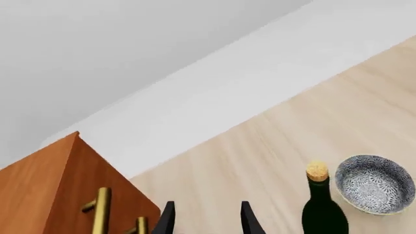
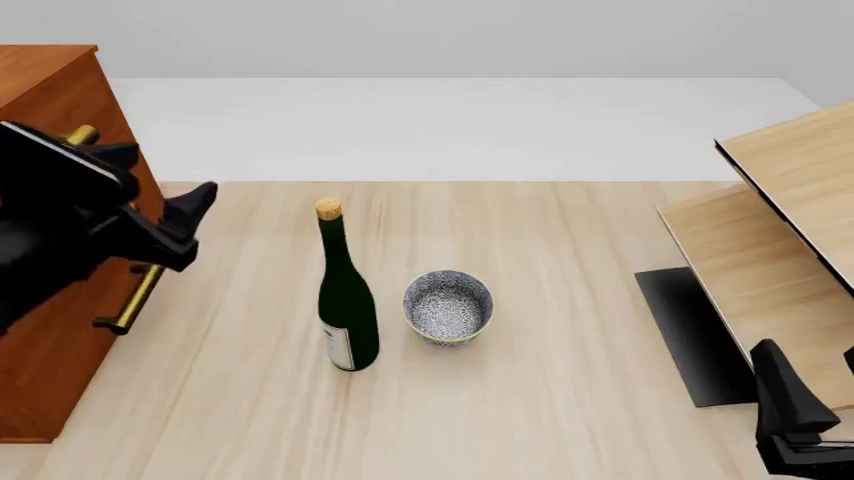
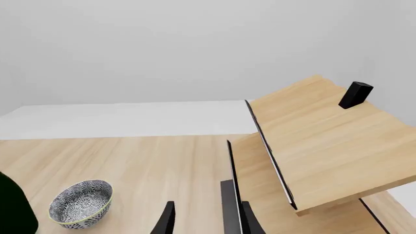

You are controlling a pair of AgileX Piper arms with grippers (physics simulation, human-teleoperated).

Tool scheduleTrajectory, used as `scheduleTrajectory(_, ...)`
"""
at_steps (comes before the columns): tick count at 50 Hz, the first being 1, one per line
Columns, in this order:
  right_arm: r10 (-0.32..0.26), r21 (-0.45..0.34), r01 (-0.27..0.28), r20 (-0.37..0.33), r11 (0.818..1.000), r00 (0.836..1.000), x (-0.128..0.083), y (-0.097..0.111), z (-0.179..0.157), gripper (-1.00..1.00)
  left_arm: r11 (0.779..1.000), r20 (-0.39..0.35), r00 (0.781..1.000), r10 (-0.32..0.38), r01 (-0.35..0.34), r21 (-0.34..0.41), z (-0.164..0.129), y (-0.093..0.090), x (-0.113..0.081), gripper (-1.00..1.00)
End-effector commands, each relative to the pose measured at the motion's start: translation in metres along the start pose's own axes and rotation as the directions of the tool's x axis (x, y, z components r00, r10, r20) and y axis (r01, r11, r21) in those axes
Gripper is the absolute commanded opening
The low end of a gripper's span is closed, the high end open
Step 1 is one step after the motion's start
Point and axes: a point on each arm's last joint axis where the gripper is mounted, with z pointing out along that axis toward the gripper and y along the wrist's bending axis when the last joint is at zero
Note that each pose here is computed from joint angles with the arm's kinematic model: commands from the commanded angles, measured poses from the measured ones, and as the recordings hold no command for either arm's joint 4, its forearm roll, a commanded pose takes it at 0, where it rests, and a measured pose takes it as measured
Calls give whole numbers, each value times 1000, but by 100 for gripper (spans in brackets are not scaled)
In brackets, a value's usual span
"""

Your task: Close the bottom drawer of the cabinet and open the top drawer.

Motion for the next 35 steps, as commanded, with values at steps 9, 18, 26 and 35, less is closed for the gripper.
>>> scheduleTrajectory(9,-1,0,1,0,1000,1000,0,0,0,100,945,-58,944,324,-326,-28,6,10,10,100)
scheduleTrajectory(18,-1,-7,1,-1,1000,1000,0,0,0,100,912,-116,909,400,-407,-47,7,22,14,100)
scheduleTrajectory(26,1,-5,-1,-2,1000,1000,0,0,0,100,869,-139,865,482,-493,-53,8,24,23,100)
scheduleTrajectory(35,3,-3,-3,-1,1000,1000,0,0,0,100,817,-145,819,555,-570,-89,0,28,24,100)
